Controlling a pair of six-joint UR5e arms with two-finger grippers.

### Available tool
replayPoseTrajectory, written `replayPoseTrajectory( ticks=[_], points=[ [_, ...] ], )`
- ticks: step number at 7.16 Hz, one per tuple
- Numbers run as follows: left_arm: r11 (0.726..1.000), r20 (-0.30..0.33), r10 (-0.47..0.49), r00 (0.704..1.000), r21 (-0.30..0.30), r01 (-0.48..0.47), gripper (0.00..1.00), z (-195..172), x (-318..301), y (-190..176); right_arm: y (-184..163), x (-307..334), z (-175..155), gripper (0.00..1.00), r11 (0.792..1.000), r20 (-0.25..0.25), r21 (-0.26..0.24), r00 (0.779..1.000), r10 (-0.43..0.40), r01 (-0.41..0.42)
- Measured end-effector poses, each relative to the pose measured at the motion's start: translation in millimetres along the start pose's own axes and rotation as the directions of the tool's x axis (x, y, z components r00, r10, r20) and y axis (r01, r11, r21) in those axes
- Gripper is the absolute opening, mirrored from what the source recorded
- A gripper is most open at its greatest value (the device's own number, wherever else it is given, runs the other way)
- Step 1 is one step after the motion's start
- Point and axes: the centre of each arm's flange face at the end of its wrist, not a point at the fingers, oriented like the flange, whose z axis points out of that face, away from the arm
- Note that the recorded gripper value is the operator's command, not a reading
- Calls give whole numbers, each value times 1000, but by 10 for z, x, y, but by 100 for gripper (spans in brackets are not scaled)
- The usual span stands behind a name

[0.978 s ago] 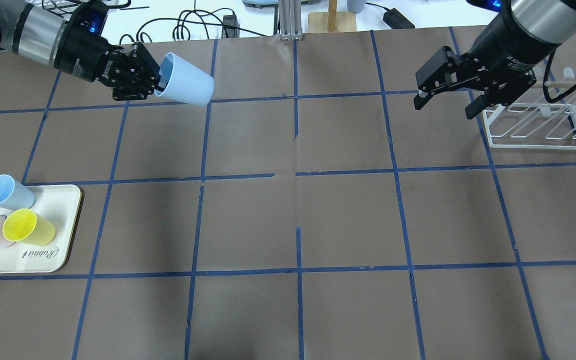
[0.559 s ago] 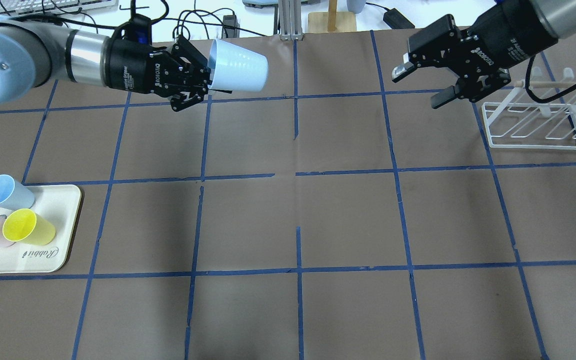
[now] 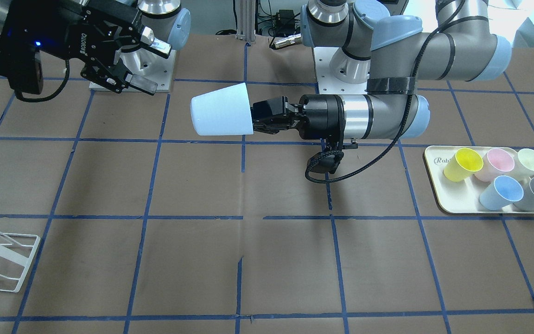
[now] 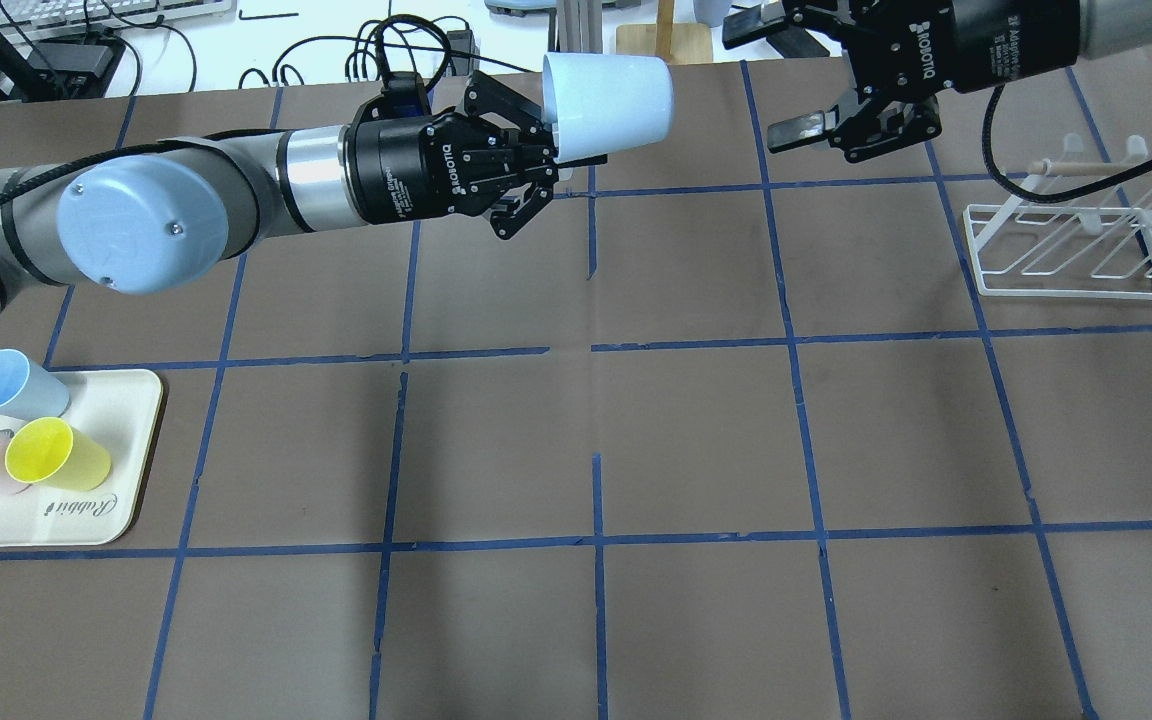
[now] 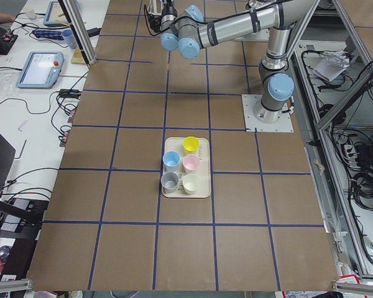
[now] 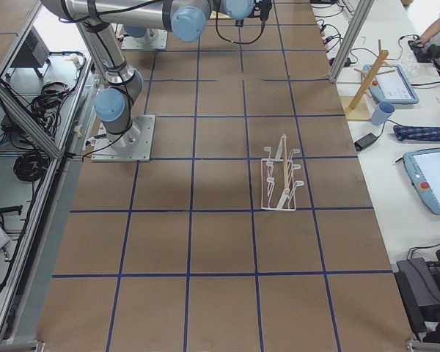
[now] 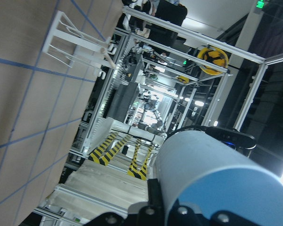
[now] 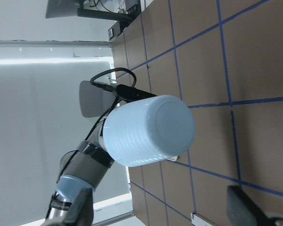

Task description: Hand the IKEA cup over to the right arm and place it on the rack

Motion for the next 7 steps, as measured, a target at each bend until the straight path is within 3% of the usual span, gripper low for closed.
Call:
replayPoseTrajectory(
  ticks=[2, 5, 7],
  points=[
    [1000, -59, -22, 998, 15, 23, 0, 43, -51, 41, 4, 118, 93, 100, 999, 131, 4, 991, 38, -39],
    [999, -113, -32, 993, 28, 35, 0, 48, 74, 153, -46, 399, 103, 100, 995, 181, 13, 979, 96, -100],
    [1000, -124, -30, 992, 7, 31, 0, 189, 100, 271, -101, 408, 97, 100, 992, 235, 23, 965, 113, -122]
  ],
)
